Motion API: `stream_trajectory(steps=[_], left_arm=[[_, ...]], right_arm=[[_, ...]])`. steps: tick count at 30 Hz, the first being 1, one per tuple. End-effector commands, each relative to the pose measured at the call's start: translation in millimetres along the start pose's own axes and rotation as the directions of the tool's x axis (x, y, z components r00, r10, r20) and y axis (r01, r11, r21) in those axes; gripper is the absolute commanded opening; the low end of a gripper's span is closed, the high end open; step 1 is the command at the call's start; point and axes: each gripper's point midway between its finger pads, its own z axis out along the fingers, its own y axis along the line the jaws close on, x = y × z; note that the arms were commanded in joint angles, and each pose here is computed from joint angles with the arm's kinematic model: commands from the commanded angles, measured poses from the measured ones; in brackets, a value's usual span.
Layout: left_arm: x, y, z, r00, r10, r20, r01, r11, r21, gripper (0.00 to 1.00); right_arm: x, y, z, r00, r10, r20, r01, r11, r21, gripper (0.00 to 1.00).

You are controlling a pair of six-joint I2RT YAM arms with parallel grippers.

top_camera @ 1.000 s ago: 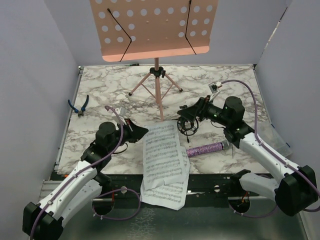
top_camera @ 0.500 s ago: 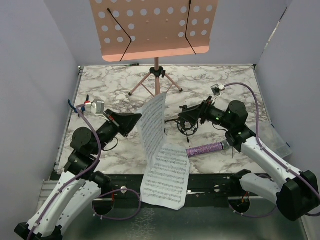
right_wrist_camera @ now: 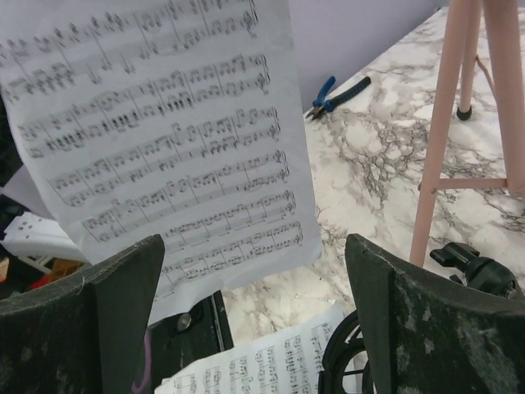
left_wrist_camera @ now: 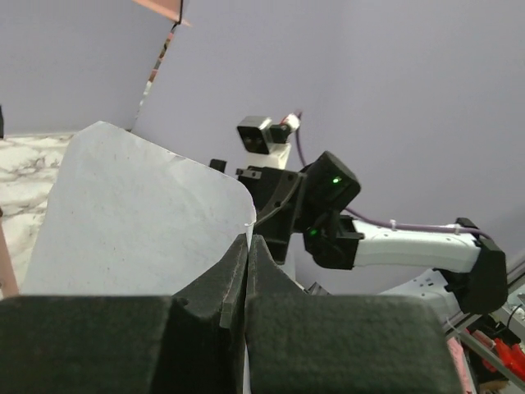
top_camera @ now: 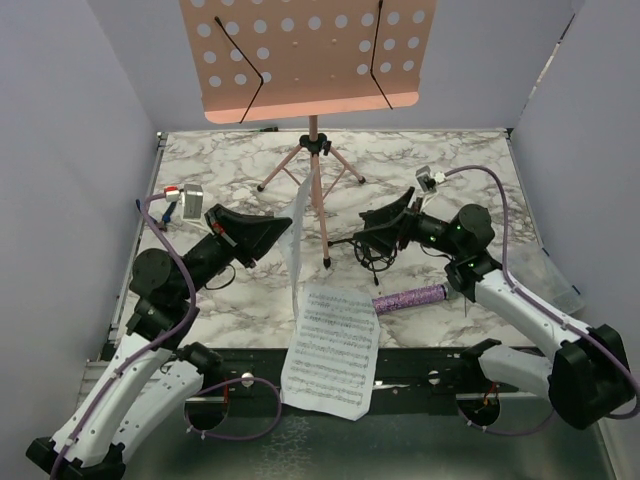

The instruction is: Set up the instrument practice props

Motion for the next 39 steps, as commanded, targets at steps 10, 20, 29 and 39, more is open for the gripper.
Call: stream_trajectory(steps=[10,20,29,39], left_arm=[[-4.9,-30.7,8.2,0.999,-0.042,-0.014,0.044,0.986,0.160,0.00],[-34.1,-86.3,-12.8,0.999,-0.002,0.043,-0.012,0.942,0.336,0.00],[-26.2,-71.2,-5.8,0.998,-0.049,0.032,0.037,0.954,0.299,0.00],[-8.0,-37.2,-1.6,0.996,-0.073,0.045,0.063,0.977,0.205,0.00]], right_arm=[[14.3,4.1,17.9,1.000,0.009,-0.030,-0.015,0.978,-0.210,0.95],[8.5,25.1,25.4,1.000,-0.029,-0.005,0.024,0.889,-0.458,0.94],[6.9,40.1,29.5,0.999,-0.023,-0.031,0.002,0.838,-0.545,0.88],[1.0,68.6,12.1,0.998,-0.055,-0.020,0.033,0.809,-0.587,0.63]])
